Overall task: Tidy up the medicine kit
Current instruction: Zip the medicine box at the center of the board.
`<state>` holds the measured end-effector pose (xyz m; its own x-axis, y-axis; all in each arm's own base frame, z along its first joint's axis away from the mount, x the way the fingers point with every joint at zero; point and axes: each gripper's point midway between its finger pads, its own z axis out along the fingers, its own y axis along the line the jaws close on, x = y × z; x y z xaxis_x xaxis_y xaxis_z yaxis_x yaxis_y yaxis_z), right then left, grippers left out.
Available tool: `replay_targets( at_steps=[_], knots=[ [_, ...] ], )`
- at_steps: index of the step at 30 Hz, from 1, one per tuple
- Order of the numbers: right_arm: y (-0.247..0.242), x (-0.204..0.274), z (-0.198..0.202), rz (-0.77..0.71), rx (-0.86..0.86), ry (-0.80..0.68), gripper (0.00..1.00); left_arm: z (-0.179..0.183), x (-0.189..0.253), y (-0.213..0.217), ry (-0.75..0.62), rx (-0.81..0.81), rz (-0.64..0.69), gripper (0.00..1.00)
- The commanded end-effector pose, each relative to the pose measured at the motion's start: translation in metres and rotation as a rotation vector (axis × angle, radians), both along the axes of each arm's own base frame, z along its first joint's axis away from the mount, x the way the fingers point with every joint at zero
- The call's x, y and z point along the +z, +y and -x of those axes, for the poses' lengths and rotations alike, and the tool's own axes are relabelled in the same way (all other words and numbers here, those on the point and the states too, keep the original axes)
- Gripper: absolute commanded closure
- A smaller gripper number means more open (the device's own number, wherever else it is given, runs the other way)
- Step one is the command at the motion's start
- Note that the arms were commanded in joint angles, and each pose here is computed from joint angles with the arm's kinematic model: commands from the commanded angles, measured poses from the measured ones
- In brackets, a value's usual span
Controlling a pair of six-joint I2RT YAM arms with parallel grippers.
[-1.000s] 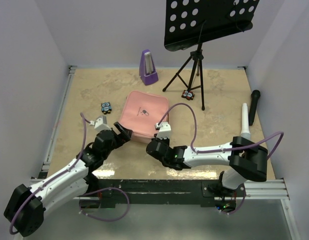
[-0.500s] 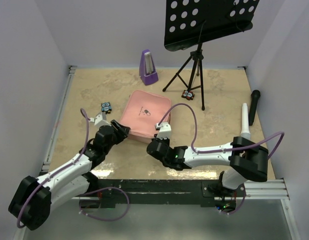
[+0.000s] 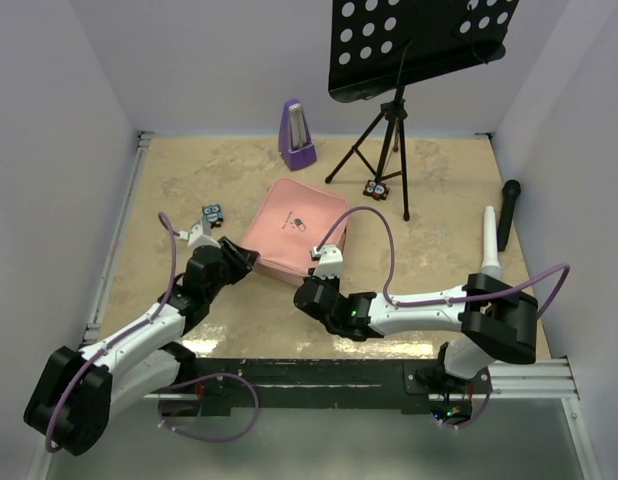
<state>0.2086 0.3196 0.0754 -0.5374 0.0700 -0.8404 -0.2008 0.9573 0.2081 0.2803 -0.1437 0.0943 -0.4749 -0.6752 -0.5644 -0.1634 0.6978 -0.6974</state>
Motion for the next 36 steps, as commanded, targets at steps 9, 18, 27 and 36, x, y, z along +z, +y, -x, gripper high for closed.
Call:
replay_targets(
  at_steps=[9,18,27,36],
  knots=[
    [-0.027,0.002,0.004,0.044,-0.039,0.000,1.00,-0.016,0.010,0.019,-0.063,0.039,-0.005,1.00],
    [-0.036,-0.003,0.009,0.039,-0.077,0.037,1.00,-0.016,0.005,0.031,-0.037,0.086,-0.006,1.00],
    [-0.044,-0.005,0.016,0.032,-0.089,0.078,1.00,-0.026,0.009,0.037,-0.027,0.115,-0.010,1.00],
    [-0.046,-0.006,0.019,0.032,-0.091,0.093,1.00,-0.042,0.015,0.053,-0.025,0.156,-0.012,1.00]
  ],
)
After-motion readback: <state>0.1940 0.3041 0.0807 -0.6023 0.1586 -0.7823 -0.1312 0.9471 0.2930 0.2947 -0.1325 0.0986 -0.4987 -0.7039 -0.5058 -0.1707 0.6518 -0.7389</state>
